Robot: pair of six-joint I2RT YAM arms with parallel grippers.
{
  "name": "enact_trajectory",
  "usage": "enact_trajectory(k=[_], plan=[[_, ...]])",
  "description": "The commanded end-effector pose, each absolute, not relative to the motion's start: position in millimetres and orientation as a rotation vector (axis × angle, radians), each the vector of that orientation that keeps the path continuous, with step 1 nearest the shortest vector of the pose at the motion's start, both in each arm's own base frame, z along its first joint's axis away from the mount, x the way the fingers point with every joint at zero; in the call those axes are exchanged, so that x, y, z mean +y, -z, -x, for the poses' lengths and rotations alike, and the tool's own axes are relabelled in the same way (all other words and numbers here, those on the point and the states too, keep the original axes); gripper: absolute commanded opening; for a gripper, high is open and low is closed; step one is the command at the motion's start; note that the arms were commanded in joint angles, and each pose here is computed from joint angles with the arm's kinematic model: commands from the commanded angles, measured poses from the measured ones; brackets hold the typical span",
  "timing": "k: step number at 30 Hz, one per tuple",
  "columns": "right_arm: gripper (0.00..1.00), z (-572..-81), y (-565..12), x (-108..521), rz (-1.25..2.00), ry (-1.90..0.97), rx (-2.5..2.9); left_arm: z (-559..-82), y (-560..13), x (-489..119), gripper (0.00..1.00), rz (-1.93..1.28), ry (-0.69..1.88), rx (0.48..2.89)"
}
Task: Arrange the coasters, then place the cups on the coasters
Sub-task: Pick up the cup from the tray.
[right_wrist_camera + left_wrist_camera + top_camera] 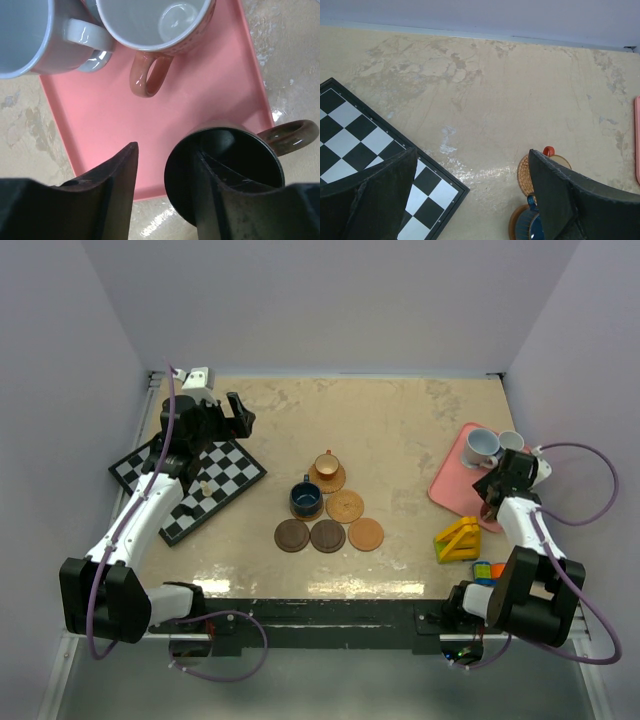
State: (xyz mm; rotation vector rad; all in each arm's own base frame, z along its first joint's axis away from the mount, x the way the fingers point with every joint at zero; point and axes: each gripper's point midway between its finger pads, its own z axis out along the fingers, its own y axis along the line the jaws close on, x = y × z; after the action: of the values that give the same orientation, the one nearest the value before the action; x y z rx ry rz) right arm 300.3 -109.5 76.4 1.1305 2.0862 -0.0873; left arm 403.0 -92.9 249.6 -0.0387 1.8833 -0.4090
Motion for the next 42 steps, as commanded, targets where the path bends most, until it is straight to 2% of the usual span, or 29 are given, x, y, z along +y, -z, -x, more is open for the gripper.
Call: enact_trajectory(k=[1, 4, 6, 9, 10, 21, 37, 42], plan=[[0.44, -311.6, -86.3, -106.0, -1.104, 0.025, 2.030, -407.6, -285.3, -94.3, 0.97, 0.037, 0.420, 1.784], [0.38, -312.3, -86.4, -105.9, -1.094, 0.021, 2.037, -407.2, -287.6, -94.5, 0.96, 0.036, 0.421, 1.778], [0.28, -313.4, -87.1, -103.8, -1.084, 0.007, 2.037, -406.7, -288.8, -94.4, 0.96, 0.035, 0.422, 1.775], [0.05, -313.9, -84.3, -101.0, -1.082, -0.011, 2.041, -405.9, -288.9, -94.3, 0.96, 0.035, 0.422, 1.775], [0.00, -313.8, -83.6, -100.4, -1.080, -0.017, 2.043, -406.3, -289.3, -93.4, 0.96, 0.038, 0.419, 1.774], [0.00, -324.6, -119.5, -100.7, -0.931, -0.025, 1.993, -405.7, -290.9, -93.3, 0.96, 0.037, 0.420, 1.771], [0.00, -351.1, -163.5, -67.0, -0.530, -0.096, 2.027, -406.1, -286.7, -93.9, 0.97, 0.033, 0.417, 1.780], [0.00, -368.9, -183.2, -21.6, -0.349, -0.068, 2.049, -406.5, -284.8, -93.8, 0.96, 0.030, 0.414, 1.784]])
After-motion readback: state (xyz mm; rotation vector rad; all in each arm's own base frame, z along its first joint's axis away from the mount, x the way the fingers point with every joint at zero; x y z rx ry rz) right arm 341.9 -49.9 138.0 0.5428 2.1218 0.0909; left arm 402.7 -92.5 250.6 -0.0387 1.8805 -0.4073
